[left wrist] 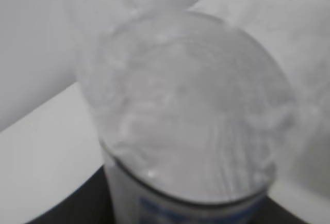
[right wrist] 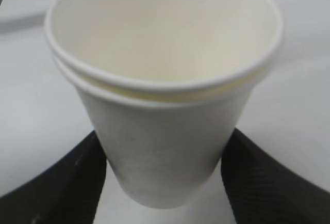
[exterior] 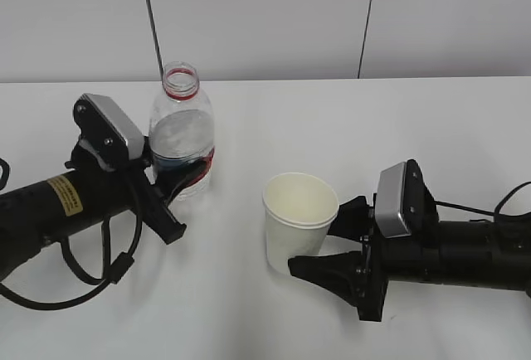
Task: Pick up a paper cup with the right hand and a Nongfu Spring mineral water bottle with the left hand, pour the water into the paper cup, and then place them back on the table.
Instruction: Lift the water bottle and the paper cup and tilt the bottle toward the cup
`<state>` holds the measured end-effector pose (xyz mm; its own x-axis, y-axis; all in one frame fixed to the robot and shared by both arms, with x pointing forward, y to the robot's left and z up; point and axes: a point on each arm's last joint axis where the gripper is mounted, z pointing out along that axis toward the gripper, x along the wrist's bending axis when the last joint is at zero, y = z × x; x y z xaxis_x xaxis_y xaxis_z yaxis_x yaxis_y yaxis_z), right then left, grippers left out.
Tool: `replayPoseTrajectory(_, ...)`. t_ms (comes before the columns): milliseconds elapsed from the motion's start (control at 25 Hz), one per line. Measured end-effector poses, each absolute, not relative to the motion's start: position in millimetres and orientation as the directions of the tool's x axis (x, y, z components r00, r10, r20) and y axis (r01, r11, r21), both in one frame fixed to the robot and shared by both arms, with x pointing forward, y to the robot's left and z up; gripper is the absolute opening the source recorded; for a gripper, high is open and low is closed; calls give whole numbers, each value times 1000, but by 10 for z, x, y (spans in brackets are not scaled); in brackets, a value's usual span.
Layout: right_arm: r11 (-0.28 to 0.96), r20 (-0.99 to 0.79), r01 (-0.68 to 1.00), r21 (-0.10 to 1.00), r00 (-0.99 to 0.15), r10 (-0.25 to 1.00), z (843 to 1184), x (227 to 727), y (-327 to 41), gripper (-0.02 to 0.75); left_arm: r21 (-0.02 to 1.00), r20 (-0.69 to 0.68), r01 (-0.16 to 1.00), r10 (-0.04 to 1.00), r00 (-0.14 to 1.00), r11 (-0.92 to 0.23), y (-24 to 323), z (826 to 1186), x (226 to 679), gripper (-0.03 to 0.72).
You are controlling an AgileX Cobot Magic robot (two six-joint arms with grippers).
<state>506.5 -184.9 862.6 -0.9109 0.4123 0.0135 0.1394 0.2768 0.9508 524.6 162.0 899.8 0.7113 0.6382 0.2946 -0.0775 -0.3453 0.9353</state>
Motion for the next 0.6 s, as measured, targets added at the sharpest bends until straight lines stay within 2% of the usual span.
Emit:
replayPoseTrajectory(400, 282, 56, 159, 946, -938, 342, 8634, 5031, -1818, 503, 894, 433, -229, 610, 663, -385, 1546, 9176, 5462, 274)
replayPoseTrajectory(600, 284, 58, 145, 948, -955, 292, 8680, 5107, -1786, 503, 871, 481, -270, 595, 644, -411, 1517, 9241, 5555, 274)
